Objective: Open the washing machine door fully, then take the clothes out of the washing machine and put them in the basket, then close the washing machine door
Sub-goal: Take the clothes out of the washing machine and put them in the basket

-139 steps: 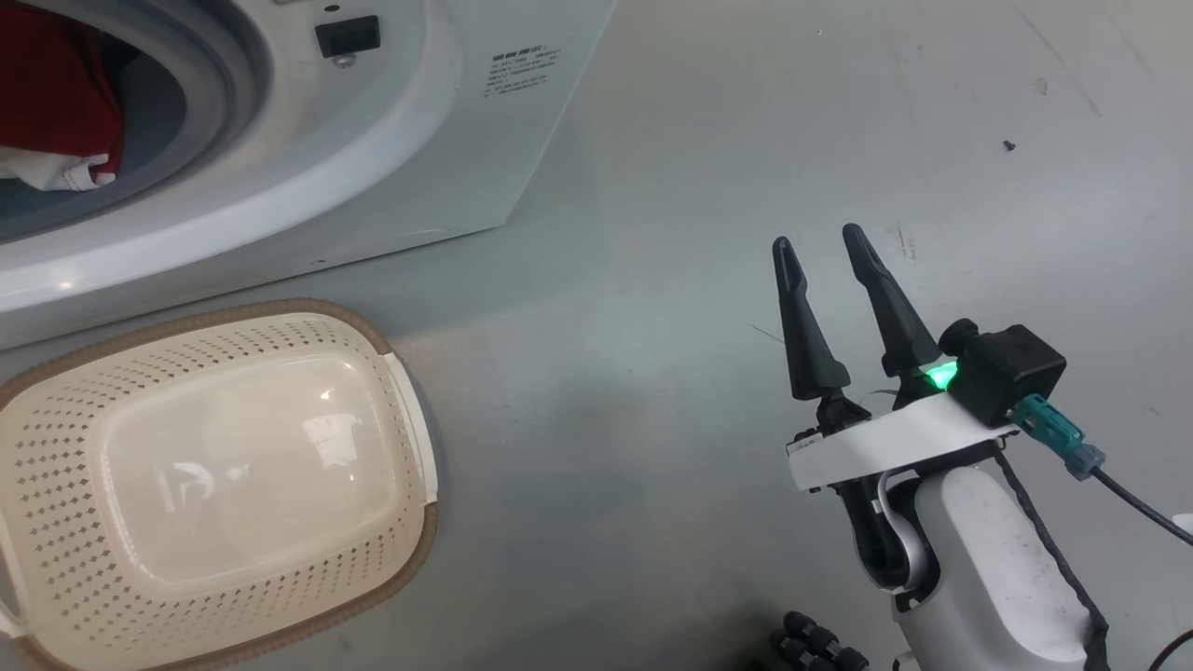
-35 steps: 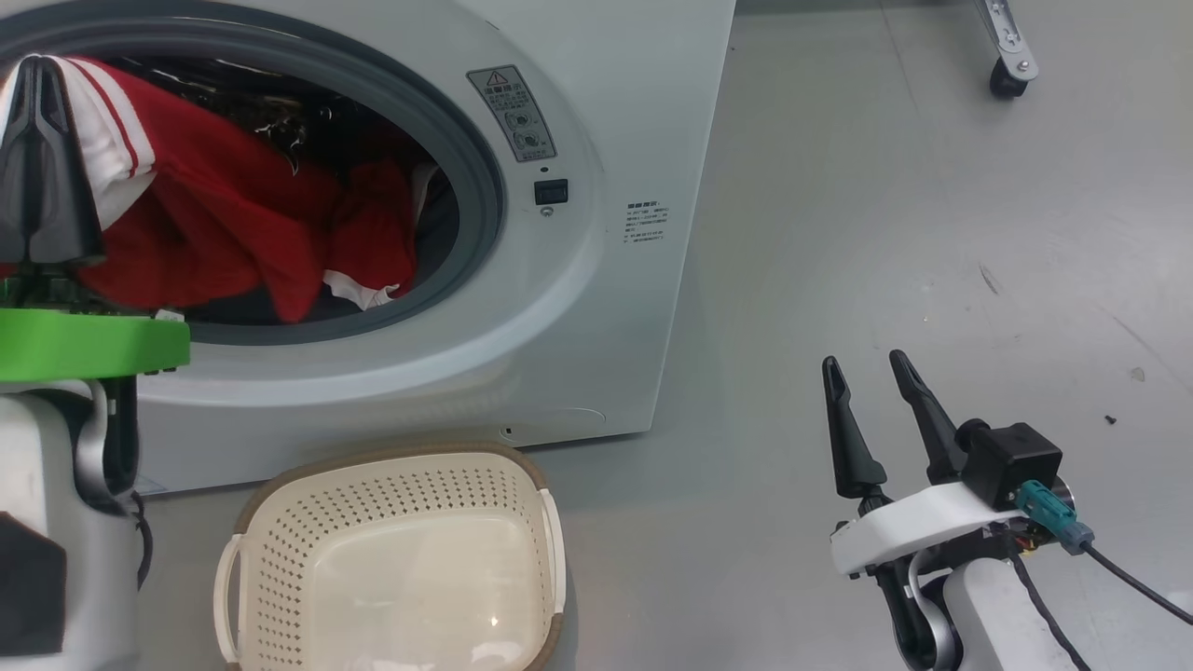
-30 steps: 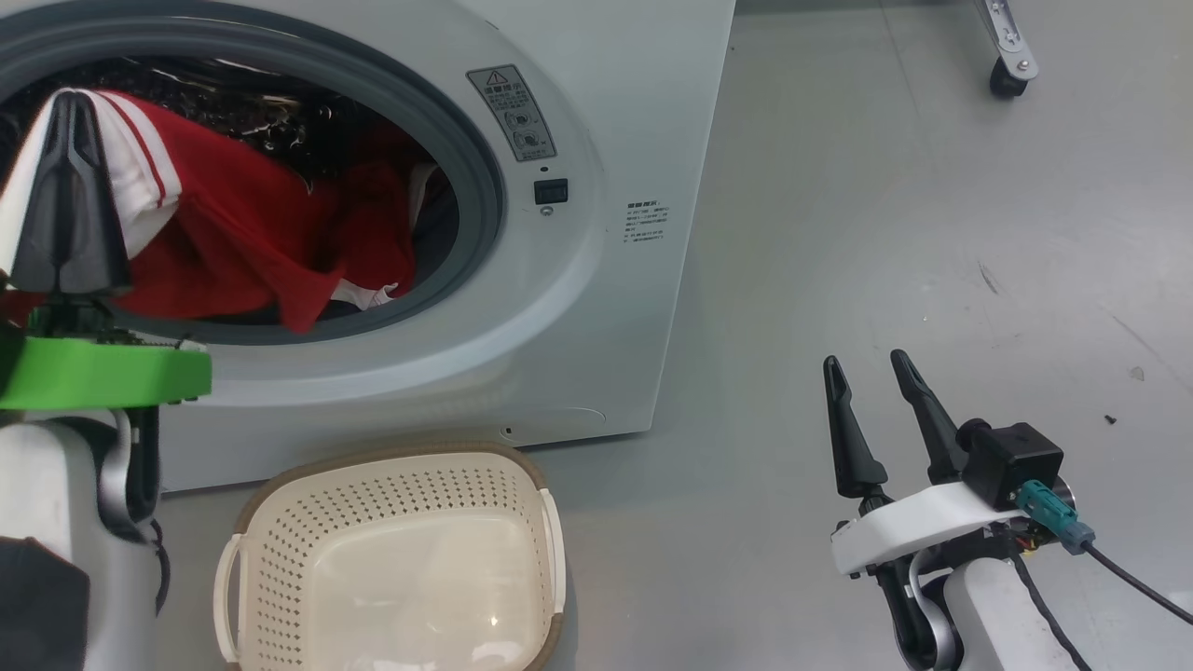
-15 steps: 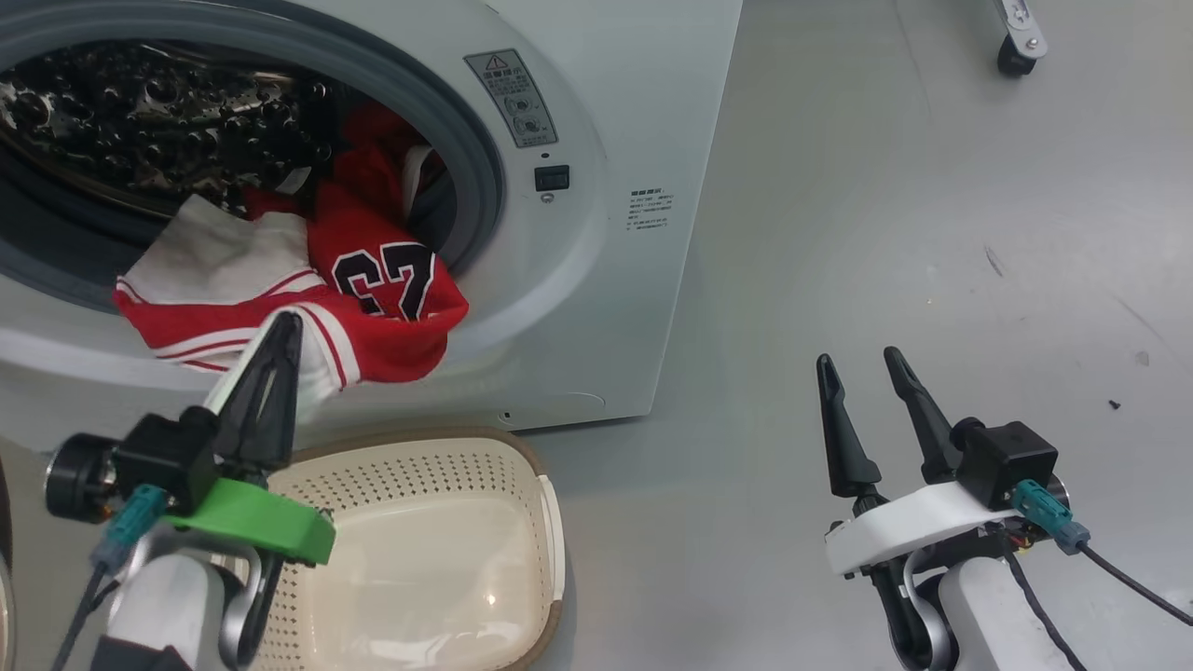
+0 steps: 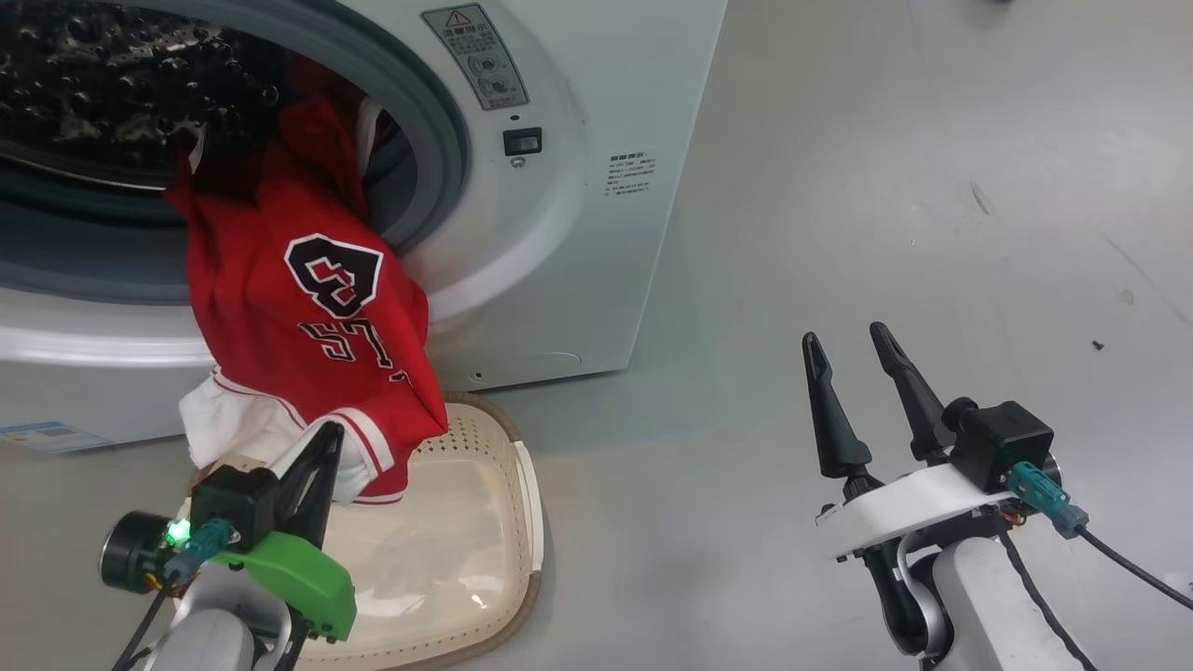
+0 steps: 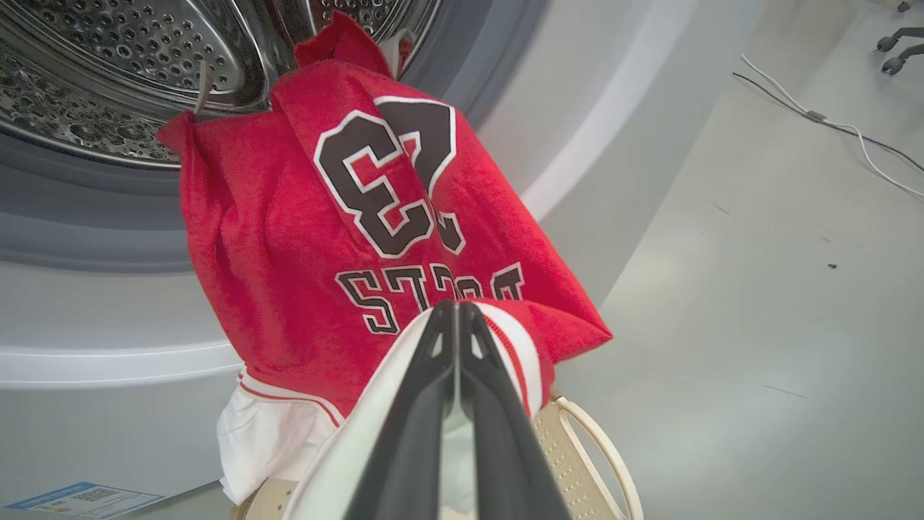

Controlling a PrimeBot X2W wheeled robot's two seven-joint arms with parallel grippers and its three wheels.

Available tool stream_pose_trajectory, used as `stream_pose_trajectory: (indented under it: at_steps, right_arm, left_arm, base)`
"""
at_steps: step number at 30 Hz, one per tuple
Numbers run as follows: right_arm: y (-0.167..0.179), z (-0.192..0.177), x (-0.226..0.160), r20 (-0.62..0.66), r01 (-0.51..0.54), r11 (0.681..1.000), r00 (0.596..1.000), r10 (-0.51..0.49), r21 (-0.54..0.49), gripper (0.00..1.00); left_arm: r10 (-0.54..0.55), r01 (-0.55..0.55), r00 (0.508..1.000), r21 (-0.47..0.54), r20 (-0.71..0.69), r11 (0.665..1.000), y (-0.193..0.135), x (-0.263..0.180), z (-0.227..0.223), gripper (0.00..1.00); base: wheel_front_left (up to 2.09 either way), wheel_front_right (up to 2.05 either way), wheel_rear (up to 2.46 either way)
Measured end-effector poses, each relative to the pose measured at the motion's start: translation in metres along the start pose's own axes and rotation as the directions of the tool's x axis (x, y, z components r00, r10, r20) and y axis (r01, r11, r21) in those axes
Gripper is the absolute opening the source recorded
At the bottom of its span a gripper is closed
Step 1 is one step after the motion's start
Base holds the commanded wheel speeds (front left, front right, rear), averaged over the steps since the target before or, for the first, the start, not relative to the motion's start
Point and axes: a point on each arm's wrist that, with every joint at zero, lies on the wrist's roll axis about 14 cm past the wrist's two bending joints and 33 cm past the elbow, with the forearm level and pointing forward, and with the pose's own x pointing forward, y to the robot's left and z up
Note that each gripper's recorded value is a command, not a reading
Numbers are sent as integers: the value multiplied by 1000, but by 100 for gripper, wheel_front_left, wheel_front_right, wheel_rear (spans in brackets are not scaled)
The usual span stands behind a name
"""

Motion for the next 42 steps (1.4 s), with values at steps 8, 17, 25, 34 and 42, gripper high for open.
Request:
stream_pose_trajectory:
  at_steps: [8,17,25,34,42]
  right_arm:
    - [-9,-9,5,-24,22,1000,999,-22,-3,100]
    - [-26,-14,13,-38,62,998,997,-63,-14,100]
    - [-43,-25,10,-70,118,993,990,-120,-26,100]
    - [-47,-29,15,-81,125,992,989,-127,-32,100]
    - [-45,-32,16,-86,120,992,989,-122,-30,100]
  left_arm:
    - [-13,11,976,-8,-218,1000,4,0,-63,0]
    - [-9,10,908,1,-419,1000,19,2,-121,0]
    - [-34,39,866,-1,-498,999,14,13,-149,0]
    - [-20,27,811,3,-585,1000,22,4,-177,0]
    - [-6,17,813,12,-582,1000,26,4,-179,0]
  base:
    - [0,0,0]
    - [0,0,0]
    - [0,0,0]
    - [0,0,0]
    - [0,0,0]
